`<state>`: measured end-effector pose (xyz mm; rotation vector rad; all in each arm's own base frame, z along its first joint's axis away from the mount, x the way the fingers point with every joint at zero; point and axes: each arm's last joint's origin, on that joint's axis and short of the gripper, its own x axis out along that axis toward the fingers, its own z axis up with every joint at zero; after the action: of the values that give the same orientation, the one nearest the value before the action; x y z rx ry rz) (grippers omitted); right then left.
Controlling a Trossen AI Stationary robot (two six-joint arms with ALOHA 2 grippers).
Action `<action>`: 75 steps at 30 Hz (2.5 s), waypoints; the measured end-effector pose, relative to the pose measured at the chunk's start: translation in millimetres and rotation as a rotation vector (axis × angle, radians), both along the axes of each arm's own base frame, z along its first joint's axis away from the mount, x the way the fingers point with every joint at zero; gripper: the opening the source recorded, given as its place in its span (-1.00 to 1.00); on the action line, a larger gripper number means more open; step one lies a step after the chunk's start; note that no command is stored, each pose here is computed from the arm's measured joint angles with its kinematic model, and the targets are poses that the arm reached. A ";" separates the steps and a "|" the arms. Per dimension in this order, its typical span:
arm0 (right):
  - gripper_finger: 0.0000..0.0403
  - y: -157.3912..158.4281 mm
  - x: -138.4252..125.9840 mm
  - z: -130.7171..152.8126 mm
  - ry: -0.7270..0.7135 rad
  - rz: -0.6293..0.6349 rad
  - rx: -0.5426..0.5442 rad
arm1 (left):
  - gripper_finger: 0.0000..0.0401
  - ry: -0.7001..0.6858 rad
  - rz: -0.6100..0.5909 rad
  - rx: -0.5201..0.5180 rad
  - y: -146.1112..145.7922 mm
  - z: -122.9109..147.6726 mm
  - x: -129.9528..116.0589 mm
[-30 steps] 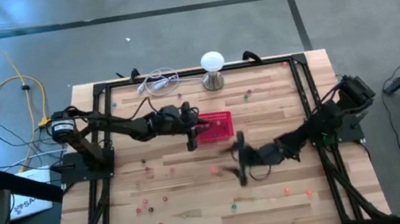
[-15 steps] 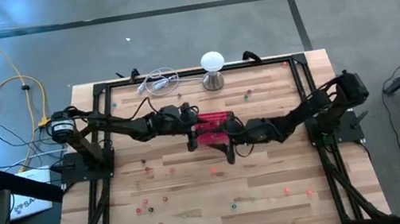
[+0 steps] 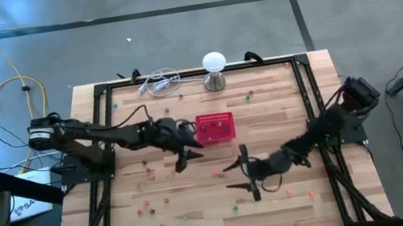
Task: Pick & Place Dice
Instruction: Put the orange dice into the bin
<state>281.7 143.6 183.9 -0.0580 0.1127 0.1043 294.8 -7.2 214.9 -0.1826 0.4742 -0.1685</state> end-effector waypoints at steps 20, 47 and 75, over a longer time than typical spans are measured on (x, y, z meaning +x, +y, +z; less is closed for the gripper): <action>0.15 -8.8 -20.9 -68.5 0.567 -0.190 -0.073 | -0.22 0.213 0.181 -0.267 -47.9 5.1 -27.3; 0.15 -65.2 32.0 -121.3 0.443 -0.058 -0.067 | -0.22 0.212 0.229 -0.227 -57.7 3.7 -30.7; 0.15 -86.2 70.3 -127.0 0.487 -0.013 0.011 | -0.22 0.208 0.244 -0.190 -56.4 3.0 -30.8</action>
<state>352.0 57.4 56.9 -0.0201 0.5985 0.1040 264.0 -63.6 217.9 -0.4452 0.6381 0.0459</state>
